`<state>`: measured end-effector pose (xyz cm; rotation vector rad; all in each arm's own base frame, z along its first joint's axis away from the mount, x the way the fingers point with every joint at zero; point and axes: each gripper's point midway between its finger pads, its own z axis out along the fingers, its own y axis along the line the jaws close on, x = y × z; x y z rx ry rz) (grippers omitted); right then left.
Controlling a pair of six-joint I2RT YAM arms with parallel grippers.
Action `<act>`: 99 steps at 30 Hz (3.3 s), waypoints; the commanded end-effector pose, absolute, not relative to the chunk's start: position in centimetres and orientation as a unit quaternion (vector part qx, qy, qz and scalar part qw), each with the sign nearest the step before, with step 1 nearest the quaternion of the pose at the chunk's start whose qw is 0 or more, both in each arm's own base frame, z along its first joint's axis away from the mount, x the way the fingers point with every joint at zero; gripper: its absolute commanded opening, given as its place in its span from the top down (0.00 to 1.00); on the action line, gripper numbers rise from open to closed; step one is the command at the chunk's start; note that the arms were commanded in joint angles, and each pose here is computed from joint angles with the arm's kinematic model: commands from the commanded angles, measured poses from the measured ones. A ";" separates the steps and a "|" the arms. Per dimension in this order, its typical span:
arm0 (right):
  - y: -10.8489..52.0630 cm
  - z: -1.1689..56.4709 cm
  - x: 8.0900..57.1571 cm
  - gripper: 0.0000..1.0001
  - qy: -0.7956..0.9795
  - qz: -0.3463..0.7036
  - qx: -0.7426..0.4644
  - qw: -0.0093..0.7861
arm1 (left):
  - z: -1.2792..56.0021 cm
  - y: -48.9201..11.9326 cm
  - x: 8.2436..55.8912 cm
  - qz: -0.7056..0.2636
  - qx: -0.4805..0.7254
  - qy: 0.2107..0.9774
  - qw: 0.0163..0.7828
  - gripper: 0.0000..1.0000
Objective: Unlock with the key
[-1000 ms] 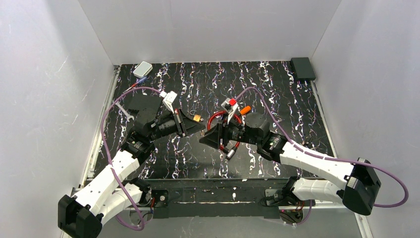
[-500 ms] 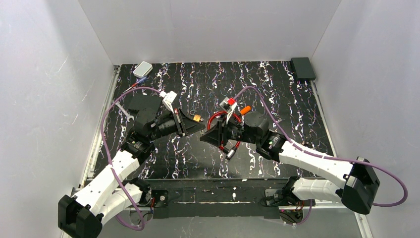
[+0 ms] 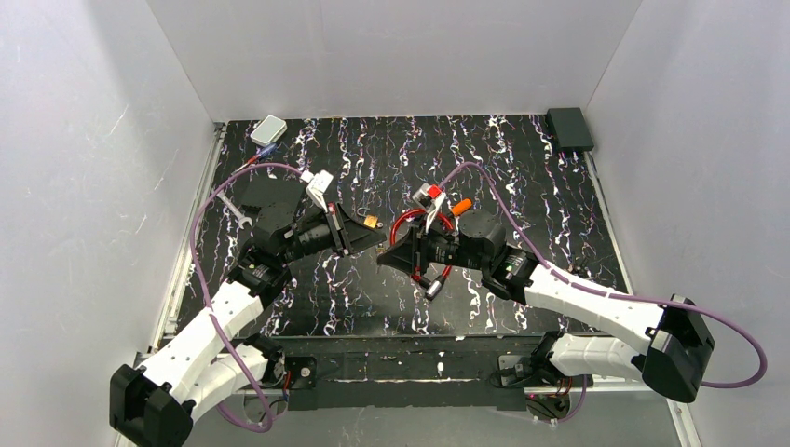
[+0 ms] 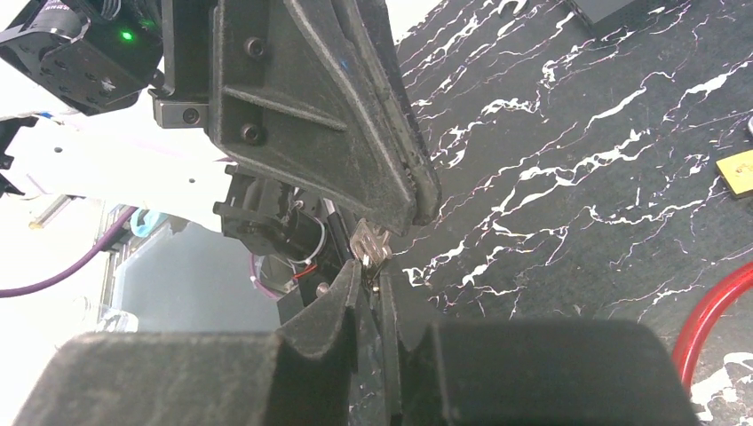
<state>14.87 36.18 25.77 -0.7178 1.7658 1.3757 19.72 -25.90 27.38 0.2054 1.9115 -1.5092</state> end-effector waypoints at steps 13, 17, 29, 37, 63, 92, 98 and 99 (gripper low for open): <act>35.2 28.7 16.5 0.99 0.673 0.548 -0.223 0.444 | 27.9 -25.2 19.3 -0.582 0.076 0.720 0.371 0.32; 34.9 29.4 16.4 0.99 0.660 0.570 -0.195 0.448 | 27.6 -24.6 19.0 -0.579 0.067 0.717 0.384 0.41; 35.7 31.4 15.4 0.99 0.612 0.643 -0.167 0.430 | 28.4 -24.2 18.2 -0.609 0.055 0.684 0.398 0.59; 36.3 31.3 15.3 0.99 0.609 0.653 -0.168 0.418 | 29.0 -24.3 18.4 -0.617 0.054 0.673 0.403 0.64; 37.1 30.5 15.0 0.99 0.613 0.660 -0.179 0.395 | 28.0 -24.3 18.9 -0.613 0.044 0.678 0.403 0.85; 28.3 22.4 19.7 0.02 0.783 0.443 0.009 0.437 | 25.5 -24.5 19.1 -0.573 0.075 0.729 0.366 1.00; 25.1 17.6 20.0 0.02 0.843 0.346 0.073 0.405 | 24.3 -23.8 19.3 -0.512 0.113 0.773 0.358 1.00; 24.4 16.8 20.2 0.02 0.851 0.326 0.087 0.403 | 23.5 -23.4 19.4 -0.494 0.105 0.790 0.348 1.00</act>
